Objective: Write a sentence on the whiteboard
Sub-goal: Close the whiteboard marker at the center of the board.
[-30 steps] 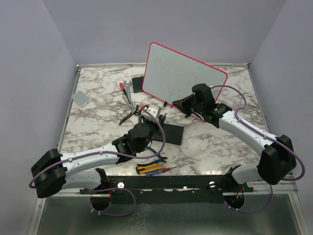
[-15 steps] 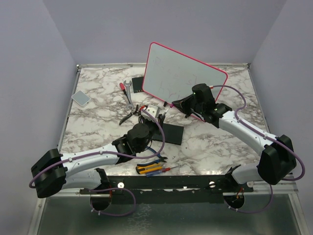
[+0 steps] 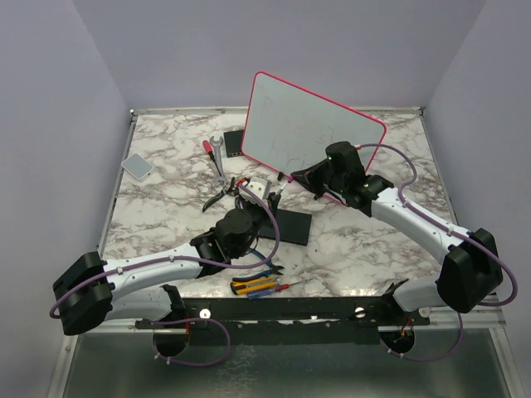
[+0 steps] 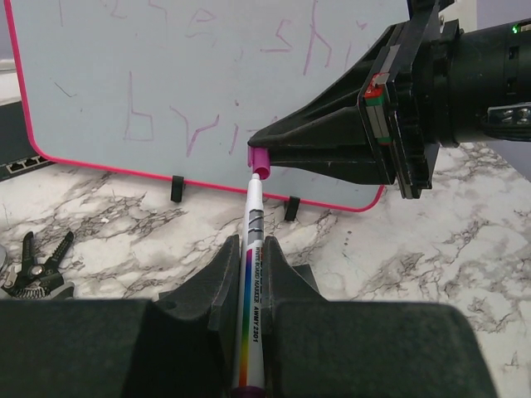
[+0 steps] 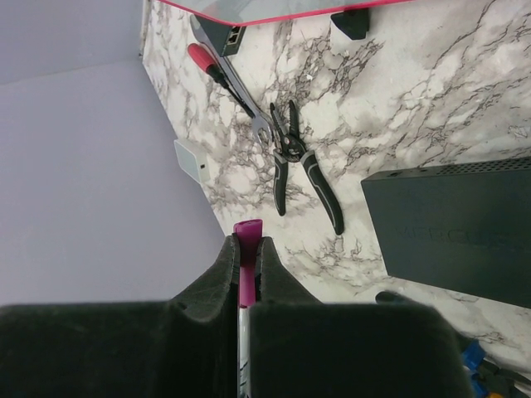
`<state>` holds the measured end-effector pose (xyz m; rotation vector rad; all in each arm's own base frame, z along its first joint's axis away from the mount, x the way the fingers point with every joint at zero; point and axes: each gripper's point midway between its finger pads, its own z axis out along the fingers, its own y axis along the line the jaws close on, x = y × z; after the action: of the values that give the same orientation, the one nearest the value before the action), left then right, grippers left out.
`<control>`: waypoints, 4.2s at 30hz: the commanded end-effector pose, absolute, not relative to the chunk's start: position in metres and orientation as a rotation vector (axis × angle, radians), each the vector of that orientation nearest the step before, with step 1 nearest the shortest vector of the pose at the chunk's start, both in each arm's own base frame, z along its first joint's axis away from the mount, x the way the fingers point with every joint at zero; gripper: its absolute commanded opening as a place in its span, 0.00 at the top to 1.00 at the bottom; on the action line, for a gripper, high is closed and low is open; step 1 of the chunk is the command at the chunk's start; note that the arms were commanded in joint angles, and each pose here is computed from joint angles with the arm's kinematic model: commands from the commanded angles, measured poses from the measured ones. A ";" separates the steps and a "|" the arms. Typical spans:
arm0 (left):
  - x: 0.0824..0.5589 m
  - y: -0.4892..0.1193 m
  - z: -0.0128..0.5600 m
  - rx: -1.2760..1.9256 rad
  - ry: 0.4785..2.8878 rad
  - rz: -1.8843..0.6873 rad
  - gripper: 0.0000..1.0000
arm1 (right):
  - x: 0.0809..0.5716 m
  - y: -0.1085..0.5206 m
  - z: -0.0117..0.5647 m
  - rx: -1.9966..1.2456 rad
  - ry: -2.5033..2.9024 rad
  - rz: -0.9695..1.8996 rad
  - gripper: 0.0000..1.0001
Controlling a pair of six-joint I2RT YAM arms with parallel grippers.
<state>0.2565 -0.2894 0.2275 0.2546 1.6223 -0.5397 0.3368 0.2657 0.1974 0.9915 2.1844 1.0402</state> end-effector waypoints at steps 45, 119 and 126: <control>0.268 -0.281 0.229 0.184 1.580 -0.475 1.00 | 0.323 0.279 0.200 0.885 2.231 1.124 1.00; 0.332 -0.287 0.202 0.117 1.507 -0.527 1.00 | 0.257 0.343 0.218 0.504 2.257 1.271 1.00; 0.328 -0.278 0.202 0.100 1.504 -0.526 1.00 | 0.266 0.309 0.207 0.698 2.191 1.124 1.00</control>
<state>0.3294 -0.2794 0.1850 0.1296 1.5458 -0.4871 0.2685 0.3323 0.2131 0.5878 2.2104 1.2131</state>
